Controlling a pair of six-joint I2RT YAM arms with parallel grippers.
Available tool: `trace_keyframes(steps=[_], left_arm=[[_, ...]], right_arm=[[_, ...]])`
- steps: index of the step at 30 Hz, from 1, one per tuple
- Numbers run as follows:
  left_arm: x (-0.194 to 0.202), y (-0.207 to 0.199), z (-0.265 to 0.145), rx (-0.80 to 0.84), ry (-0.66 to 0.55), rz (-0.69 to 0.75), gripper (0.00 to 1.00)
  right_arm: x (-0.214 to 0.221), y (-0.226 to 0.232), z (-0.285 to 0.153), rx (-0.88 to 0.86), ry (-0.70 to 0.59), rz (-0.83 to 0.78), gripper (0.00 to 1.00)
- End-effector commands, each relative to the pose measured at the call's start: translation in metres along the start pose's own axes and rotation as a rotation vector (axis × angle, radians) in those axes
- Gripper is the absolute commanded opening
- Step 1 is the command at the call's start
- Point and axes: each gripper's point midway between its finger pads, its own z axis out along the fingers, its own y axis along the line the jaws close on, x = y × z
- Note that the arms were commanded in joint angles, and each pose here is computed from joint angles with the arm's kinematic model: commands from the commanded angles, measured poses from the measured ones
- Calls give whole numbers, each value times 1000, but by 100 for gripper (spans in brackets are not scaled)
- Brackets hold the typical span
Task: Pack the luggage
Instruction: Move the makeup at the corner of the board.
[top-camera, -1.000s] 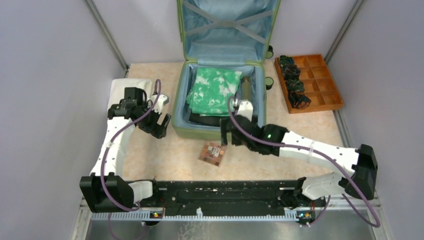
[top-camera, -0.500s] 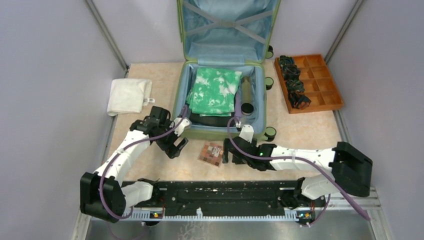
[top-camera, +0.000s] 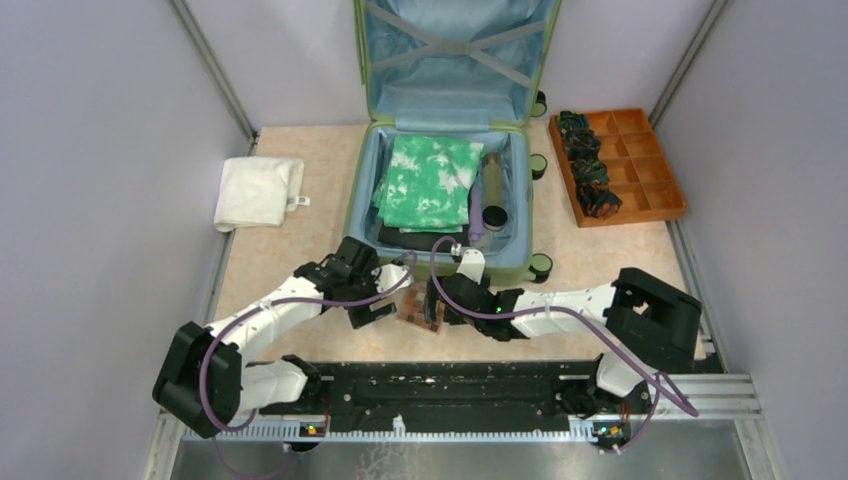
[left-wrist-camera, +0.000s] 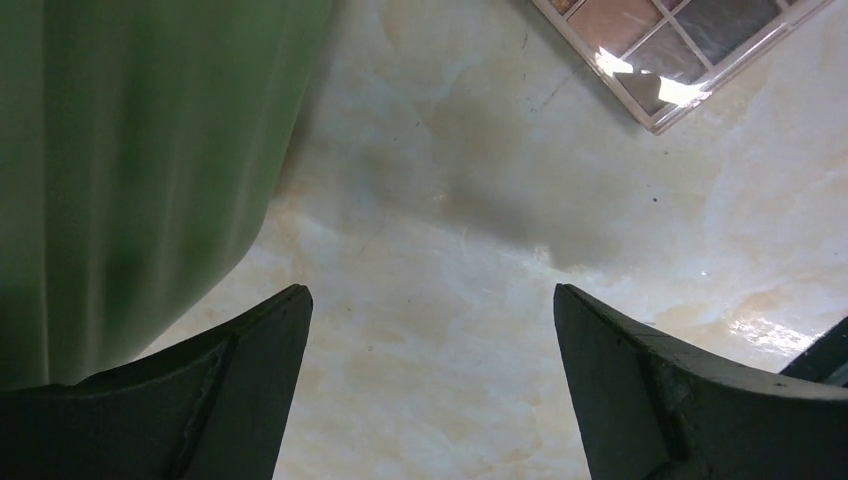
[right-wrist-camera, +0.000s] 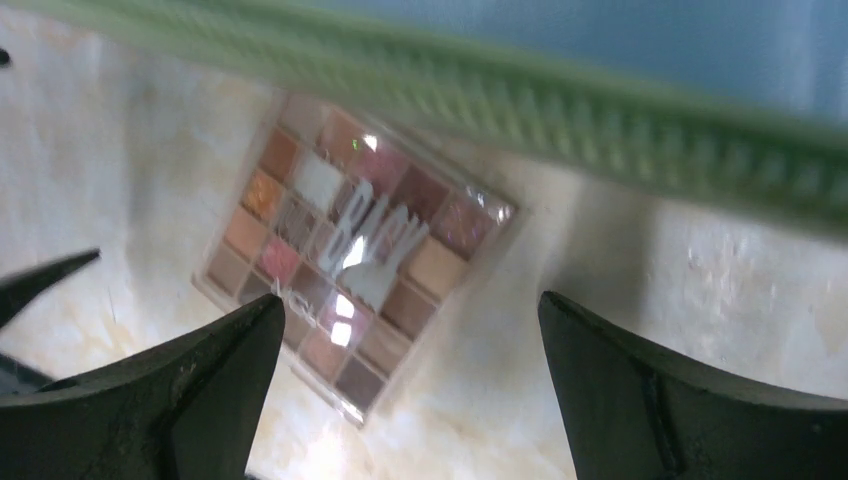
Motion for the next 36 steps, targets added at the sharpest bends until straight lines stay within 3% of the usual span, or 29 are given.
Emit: trace_keyframes(steps=[1, 10, 16, 20, 25, 27, 31, 36], left_arm=[[-22, 8, 14, -50, -87, 108, 97], [-37, -29, 22, 58, -204, 168, 95], [-48, -43, 19, 103, -298, 162, 91], [-52, -50, 23, 149, -299, 124, 77], [-58, -52, 26, 193, -285, 84, 53], [-59, -54, 27, 207, -284, 80, 40], [-63, -48, 30, 197, -275, 63, 10], [-59, -37, 40, 151, -215, 23, 5]], right_arm=[[-10, 19, 13, -29, -42, 21, 99], [-14, 13, 17, -40, -101, 46, 97], [-6, -2, -5, -85, -104, 240, 84], [2, -23, -16, -49, -93, 319, 69], [17, -34, -20, -8, -34, 378, 23], [22, -37, -20, 7, -18, 405, 10], [22, -38, -17, 11, -26, 428, 4], [28, -38, -1, 48, -3, 424, 4]])
